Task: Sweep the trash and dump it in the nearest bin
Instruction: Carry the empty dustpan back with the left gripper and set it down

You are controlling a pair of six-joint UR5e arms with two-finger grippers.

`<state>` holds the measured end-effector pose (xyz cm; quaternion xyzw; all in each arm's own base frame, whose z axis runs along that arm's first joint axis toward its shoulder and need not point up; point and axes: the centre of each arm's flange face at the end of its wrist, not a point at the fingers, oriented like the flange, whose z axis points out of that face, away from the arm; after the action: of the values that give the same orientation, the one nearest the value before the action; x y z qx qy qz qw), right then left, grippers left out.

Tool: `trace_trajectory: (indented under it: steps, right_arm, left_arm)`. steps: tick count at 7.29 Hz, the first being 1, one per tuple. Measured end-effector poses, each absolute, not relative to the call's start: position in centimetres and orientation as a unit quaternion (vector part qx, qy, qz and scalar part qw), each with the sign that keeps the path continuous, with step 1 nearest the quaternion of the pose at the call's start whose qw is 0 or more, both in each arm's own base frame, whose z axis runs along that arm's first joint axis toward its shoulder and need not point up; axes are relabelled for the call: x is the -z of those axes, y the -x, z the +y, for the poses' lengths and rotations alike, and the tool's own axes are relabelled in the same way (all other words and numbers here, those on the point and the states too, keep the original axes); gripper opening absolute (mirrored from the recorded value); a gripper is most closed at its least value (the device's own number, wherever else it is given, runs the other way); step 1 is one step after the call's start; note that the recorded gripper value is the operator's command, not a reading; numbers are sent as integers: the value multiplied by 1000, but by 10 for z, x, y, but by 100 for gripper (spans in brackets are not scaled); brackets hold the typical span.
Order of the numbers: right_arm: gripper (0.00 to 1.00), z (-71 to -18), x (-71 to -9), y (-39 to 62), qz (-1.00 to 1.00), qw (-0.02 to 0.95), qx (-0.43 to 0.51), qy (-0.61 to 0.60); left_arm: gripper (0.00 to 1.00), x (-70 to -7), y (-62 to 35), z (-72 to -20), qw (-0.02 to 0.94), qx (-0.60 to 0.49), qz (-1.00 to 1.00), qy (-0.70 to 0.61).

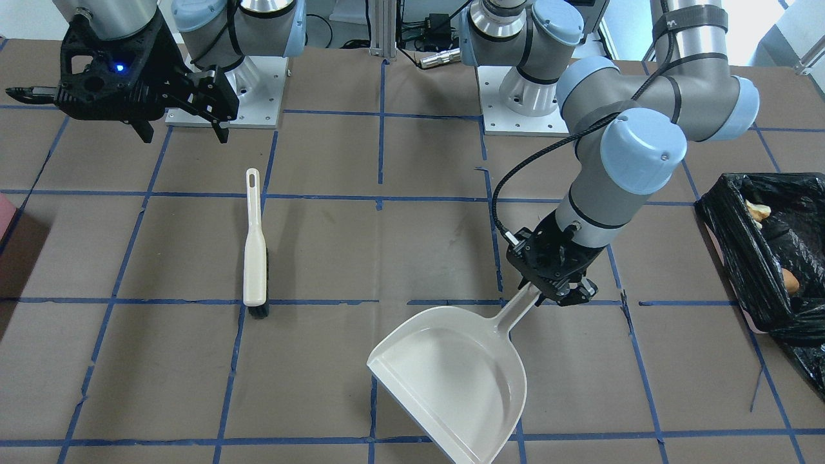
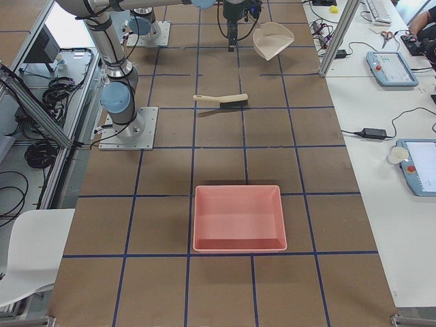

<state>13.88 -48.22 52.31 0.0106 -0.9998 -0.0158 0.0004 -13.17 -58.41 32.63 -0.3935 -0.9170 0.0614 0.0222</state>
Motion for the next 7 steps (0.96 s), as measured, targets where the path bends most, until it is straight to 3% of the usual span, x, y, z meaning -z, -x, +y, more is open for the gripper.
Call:
trace_trajectory:
  steps: [4, 7]
  right_arm:
    - [100, -482, -523, -139, -1000, 0, 16, -10]
    - [100, -482, -522, -139, -1000, 0, 18, -11]
  left_arm:
    - [5, -282, 208, -591, 73, -72, -972, 212]
    - [6, -256, 270, -582, 81, -71, -984, 145]
